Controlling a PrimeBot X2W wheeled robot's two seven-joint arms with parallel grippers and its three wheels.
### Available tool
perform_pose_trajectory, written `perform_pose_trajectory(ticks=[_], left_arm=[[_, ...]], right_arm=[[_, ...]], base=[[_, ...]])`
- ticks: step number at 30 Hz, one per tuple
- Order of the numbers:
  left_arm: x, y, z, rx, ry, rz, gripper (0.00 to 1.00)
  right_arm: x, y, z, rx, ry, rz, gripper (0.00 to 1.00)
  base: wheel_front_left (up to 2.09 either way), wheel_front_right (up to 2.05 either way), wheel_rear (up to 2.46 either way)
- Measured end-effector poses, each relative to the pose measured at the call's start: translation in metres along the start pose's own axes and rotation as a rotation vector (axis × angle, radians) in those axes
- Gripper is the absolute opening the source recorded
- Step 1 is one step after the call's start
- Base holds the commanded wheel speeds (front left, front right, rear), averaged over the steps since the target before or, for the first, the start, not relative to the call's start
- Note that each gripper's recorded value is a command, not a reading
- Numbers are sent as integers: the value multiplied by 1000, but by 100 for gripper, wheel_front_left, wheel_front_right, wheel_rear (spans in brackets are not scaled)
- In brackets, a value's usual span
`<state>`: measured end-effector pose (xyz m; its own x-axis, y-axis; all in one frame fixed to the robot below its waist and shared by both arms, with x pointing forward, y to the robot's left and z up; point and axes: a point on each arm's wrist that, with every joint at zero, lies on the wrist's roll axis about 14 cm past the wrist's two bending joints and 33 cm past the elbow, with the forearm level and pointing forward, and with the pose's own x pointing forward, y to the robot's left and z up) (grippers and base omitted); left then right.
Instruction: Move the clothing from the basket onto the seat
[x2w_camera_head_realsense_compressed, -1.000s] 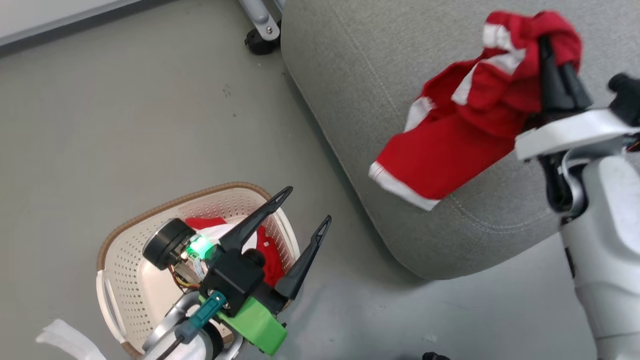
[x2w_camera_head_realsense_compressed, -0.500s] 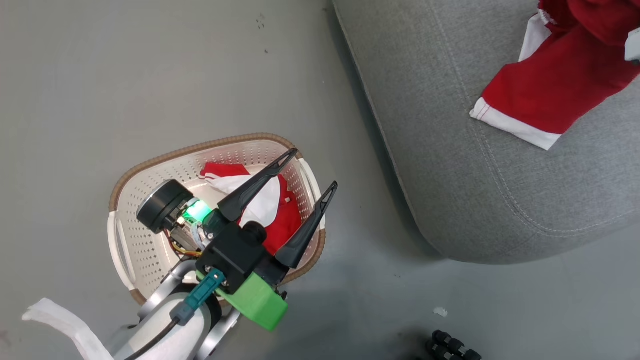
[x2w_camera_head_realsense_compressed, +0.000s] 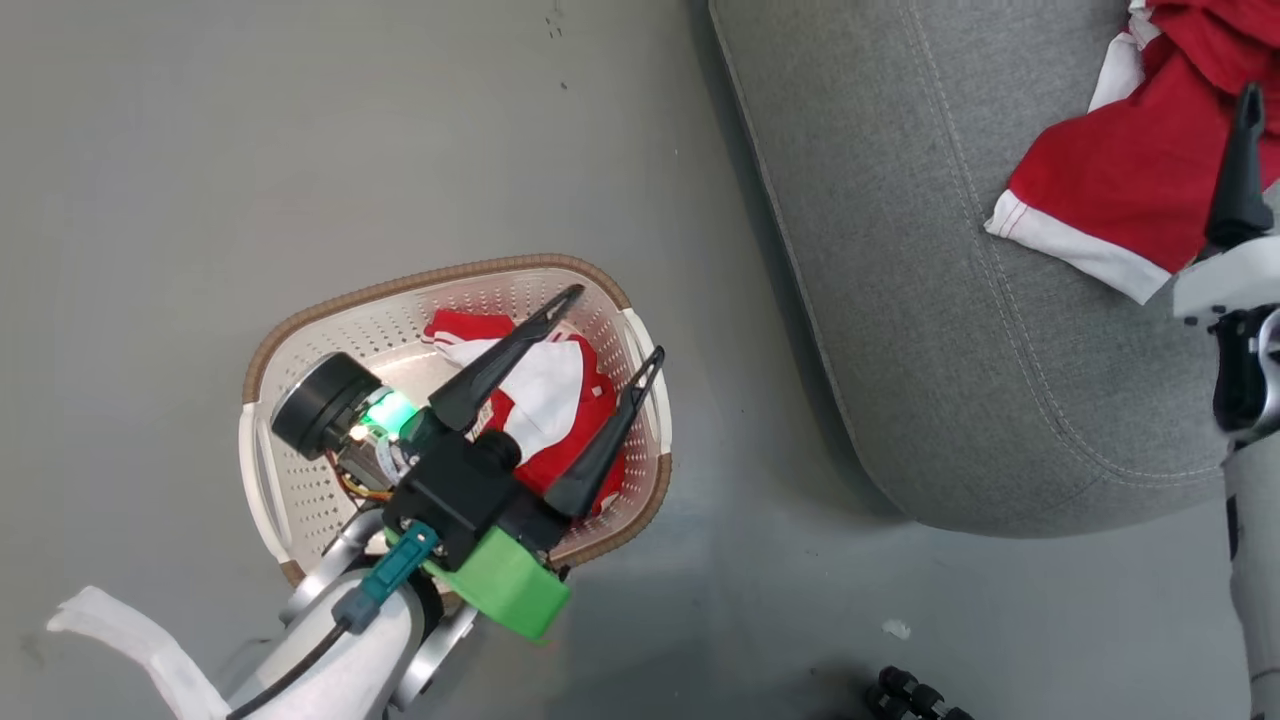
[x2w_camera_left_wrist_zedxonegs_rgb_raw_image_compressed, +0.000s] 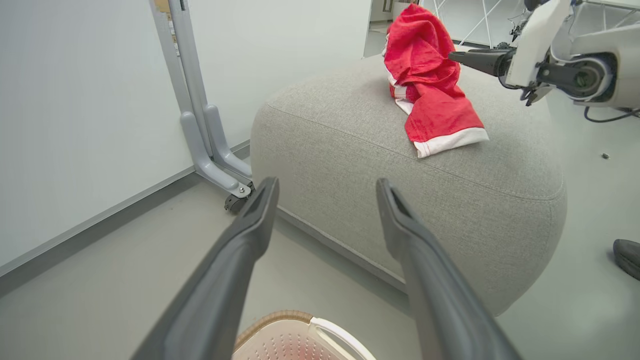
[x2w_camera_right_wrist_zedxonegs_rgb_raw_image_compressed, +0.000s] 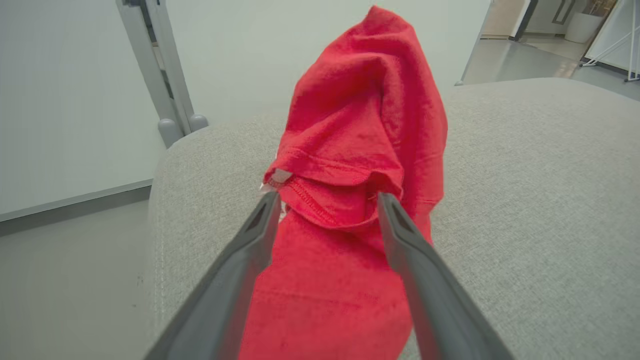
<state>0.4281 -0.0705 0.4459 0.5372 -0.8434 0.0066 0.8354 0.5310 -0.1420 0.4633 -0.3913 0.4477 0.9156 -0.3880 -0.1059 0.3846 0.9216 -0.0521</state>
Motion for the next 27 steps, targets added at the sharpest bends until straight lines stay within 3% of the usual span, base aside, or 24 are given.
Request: perform_pose_trajectory(ticks=[14,27], left_arm=[[-43,46,26,17,-63,350,100],[-168,116,32,39,-47,884,100]], right_arm=[[-84,99,41,46,-172,247,100],[-131,182,47,91,-160,491,100]], base=[[0,0,0],[0,0,0]])
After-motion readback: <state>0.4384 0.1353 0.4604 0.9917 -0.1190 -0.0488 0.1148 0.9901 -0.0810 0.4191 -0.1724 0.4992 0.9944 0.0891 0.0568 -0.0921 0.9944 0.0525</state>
